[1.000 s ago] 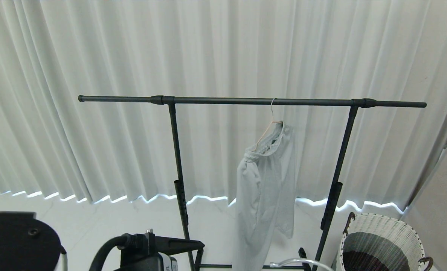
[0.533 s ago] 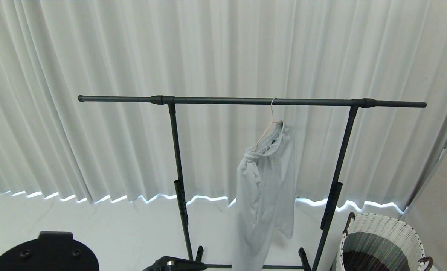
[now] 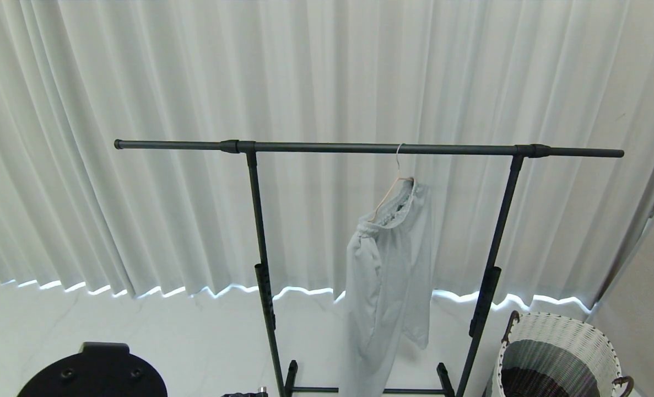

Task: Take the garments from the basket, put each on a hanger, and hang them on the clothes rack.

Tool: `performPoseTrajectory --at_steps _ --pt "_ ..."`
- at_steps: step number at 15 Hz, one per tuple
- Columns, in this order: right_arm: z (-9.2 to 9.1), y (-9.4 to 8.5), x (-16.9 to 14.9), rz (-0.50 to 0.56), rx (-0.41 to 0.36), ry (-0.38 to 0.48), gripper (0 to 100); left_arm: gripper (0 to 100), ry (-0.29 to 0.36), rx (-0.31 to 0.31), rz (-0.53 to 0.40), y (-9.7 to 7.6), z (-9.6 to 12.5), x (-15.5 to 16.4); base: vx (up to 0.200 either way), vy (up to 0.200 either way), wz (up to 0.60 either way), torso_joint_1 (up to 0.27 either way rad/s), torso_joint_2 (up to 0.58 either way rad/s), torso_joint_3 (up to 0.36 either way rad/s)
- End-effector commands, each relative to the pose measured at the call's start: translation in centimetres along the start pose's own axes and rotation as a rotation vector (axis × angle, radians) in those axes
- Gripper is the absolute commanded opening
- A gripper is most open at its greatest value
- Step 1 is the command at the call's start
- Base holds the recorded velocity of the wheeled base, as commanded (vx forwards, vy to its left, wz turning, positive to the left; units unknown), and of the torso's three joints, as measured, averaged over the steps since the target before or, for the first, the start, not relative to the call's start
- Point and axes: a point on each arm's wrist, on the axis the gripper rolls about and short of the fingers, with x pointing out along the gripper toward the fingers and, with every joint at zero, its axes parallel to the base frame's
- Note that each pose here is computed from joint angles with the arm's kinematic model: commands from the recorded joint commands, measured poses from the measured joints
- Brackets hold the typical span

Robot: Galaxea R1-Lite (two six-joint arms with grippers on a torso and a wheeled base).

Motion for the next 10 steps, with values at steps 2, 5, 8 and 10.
performPoseTrajectory --at_steps 2,5,8,10 --pt "0.04 -0.06 -0.01 -0.005 0.009 -0.003 0 0 0.003 -0.001 0.000 0.02 -0.03 0.07 0.000 0.000 0.00 0.000 0.00 0.000" --pt "0.04 -0.25 -0.07 -0.019 0.016 -0.007 0 0 0.003 -0.001 0.000 0.03 -0.02 0.10 0.000 0.000 0.00 0.000 0.00 0.000" --pt "0.00 -0.35 -0.08 -0.063 0.015 -0.010 100 0 0.004 -0.002 0.006 0.07 -0.03 0.06 0.000 0.000 0.00 0.000 0.00 0.000" --pt "-0.06 -0.82 -0.12 -0.144 0.025 -0.014 100 0 0.015 -0.005 0.020 0.06 -0.25 0.03 0.000 0.000 0.00 0.000 0.00 0.000"
